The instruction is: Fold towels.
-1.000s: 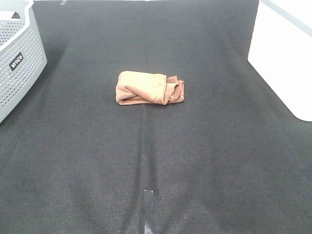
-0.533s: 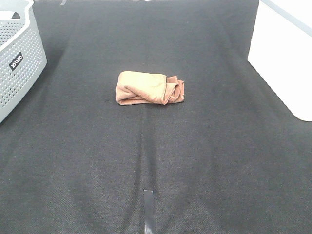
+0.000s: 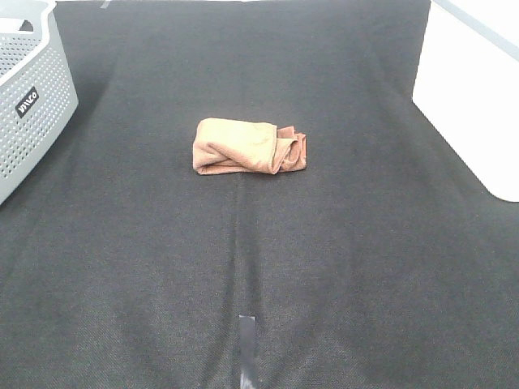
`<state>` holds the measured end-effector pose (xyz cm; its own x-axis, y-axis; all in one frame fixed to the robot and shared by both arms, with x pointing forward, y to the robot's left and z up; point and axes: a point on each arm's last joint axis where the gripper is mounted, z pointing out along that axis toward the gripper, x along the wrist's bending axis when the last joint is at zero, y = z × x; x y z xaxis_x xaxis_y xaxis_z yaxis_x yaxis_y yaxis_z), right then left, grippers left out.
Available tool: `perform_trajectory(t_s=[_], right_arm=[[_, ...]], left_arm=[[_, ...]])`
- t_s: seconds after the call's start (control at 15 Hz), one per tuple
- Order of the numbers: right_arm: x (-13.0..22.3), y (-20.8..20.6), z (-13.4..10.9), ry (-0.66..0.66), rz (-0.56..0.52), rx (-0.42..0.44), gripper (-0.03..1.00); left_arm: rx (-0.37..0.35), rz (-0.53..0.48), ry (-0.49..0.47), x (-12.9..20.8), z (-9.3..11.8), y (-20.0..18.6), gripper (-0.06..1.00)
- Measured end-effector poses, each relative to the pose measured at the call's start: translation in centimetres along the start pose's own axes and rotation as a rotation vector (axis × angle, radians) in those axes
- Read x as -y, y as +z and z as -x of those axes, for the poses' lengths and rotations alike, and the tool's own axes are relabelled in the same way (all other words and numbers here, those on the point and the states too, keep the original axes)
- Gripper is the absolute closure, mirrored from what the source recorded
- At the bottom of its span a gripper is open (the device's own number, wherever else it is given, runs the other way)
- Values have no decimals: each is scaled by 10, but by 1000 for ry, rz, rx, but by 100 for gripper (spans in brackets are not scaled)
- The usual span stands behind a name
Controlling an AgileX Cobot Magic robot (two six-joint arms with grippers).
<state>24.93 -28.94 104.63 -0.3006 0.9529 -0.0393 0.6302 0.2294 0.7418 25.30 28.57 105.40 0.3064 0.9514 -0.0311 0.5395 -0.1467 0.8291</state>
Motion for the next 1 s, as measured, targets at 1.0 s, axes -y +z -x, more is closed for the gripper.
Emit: perform_trajectory(t_s=[1.0], right_arm=[[4, -5, -1, 95, 49, 111, 21]], left_arm=[[-184, 149, -79, 10, 4, -17, 25]])
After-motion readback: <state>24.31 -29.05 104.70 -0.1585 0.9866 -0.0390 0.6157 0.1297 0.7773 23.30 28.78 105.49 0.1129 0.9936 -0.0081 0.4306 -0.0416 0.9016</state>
